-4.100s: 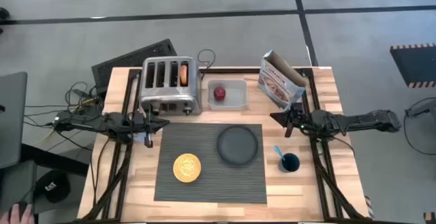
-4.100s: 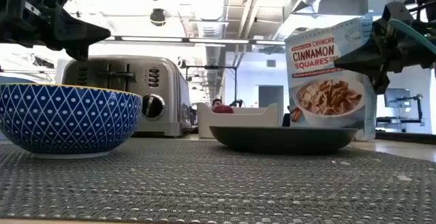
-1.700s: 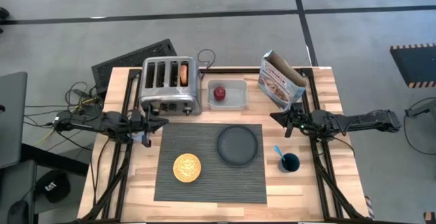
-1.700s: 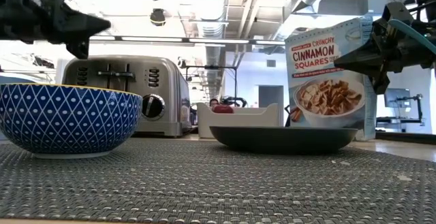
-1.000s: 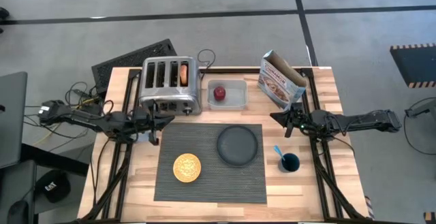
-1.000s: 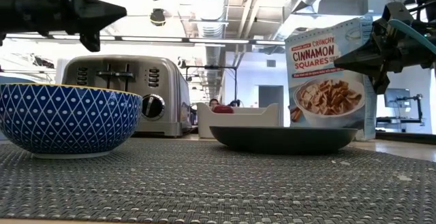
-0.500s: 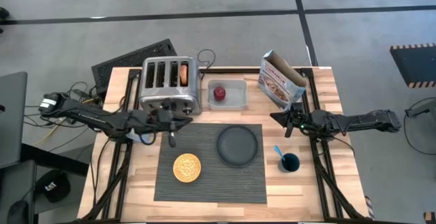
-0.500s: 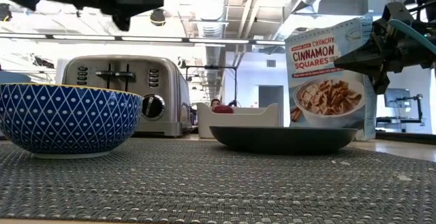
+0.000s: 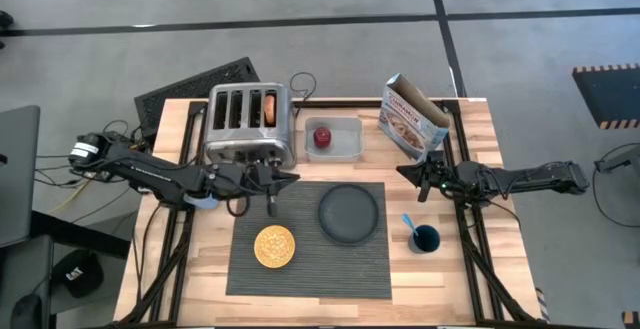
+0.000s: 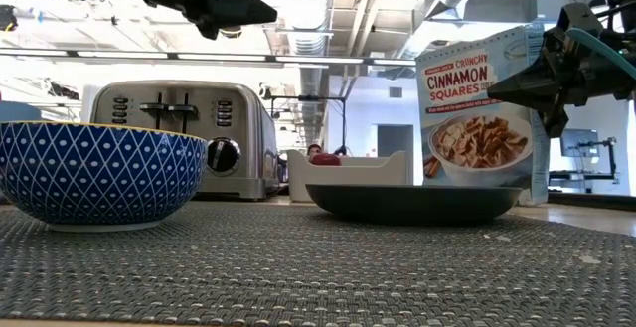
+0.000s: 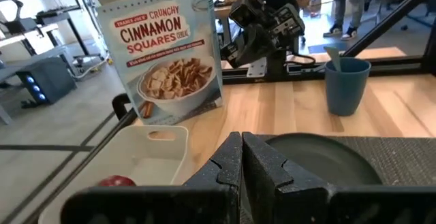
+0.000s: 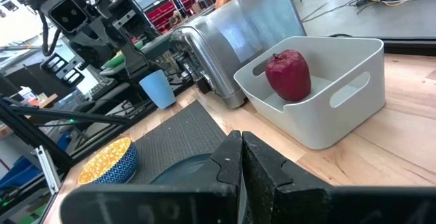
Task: Arrange a breakfast setting
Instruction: Put the blue cup of milk on the left of the black tablemat
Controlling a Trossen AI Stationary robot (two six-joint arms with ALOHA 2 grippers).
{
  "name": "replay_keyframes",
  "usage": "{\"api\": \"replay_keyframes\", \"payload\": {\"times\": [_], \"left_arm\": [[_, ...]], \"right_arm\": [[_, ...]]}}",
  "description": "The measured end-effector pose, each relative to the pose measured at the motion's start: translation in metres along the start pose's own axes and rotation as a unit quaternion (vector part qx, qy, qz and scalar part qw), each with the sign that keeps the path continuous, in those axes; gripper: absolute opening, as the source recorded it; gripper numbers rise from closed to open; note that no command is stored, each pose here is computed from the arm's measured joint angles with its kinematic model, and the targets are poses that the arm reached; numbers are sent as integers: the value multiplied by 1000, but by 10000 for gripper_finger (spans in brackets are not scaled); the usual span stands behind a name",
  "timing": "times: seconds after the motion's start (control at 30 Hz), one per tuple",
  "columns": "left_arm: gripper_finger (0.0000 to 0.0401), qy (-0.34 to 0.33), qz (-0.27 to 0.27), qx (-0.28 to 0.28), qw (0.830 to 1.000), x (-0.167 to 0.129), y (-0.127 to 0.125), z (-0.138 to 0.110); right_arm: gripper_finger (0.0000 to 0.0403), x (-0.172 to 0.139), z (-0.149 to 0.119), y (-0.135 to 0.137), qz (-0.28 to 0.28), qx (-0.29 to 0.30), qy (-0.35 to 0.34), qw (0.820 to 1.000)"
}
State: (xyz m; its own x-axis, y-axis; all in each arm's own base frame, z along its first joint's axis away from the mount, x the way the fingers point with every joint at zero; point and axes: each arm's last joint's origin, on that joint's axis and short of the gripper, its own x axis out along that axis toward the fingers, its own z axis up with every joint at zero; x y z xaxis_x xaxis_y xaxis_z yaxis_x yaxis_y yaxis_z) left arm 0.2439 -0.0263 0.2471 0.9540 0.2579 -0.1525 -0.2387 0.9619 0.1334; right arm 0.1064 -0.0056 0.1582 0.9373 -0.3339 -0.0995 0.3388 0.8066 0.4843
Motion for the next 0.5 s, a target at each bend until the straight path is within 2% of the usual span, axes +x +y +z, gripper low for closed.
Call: {"api": "replay_keyframes", "payload": {"times": [0.13, 0.5], "left_arm": [[0, -1, 16, -9, 1000, 1, 1, 4], [0, 14, 19, 19, 1000, 2, 3, 50]], "right_arm": [[40, 0, 0, 0, 0, -24, 0, 1000], [40, 0, 0, 0, 0, -40, 0, 999]]}}
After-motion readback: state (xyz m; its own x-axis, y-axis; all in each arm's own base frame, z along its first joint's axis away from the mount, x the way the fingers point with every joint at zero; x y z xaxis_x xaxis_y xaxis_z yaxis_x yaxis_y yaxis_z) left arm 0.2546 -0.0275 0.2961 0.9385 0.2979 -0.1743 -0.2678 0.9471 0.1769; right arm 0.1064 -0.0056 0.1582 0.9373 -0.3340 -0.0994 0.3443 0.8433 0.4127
